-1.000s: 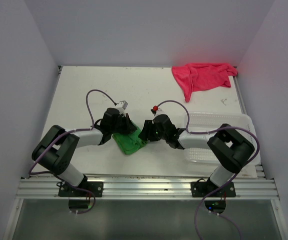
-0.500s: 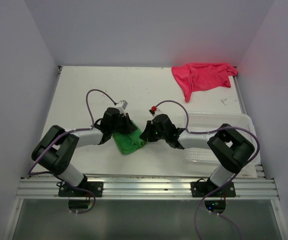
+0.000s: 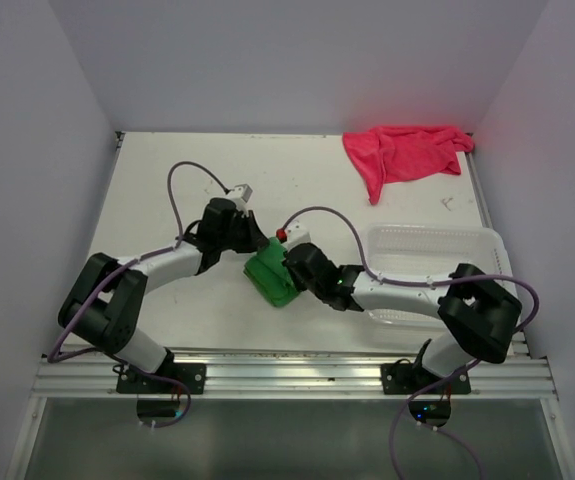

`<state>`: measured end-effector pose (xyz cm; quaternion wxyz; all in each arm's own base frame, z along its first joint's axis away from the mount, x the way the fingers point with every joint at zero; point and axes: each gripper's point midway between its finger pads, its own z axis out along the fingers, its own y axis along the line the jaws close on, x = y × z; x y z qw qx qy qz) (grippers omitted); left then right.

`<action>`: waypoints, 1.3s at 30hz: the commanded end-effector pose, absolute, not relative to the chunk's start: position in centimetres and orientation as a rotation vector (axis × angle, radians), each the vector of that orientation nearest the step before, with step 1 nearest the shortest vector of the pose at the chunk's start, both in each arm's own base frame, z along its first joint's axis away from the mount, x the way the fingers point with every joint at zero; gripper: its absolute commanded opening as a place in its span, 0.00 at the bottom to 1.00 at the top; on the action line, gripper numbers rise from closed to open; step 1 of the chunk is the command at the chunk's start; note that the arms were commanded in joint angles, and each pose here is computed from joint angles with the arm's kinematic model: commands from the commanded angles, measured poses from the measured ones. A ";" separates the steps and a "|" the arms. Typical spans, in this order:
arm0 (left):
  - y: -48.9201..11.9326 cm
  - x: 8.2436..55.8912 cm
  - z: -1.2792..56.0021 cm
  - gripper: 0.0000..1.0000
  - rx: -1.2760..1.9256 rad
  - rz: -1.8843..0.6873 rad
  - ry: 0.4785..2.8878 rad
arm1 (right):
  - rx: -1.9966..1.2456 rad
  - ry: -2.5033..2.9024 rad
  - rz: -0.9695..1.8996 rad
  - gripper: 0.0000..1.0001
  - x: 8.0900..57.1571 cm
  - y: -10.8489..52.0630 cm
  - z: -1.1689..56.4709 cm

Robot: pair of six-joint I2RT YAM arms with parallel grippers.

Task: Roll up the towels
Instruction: Roll the towel

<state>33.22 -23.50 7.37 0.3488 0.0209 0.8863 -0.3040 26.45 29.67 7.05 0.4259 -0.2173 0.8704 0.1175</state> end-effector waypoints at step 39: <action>-23.7 29.5 9.8 0.08 0.158 -0.924 2.160 | -0.981 1.840 -0.331 0.00 21.2 35.5 5.3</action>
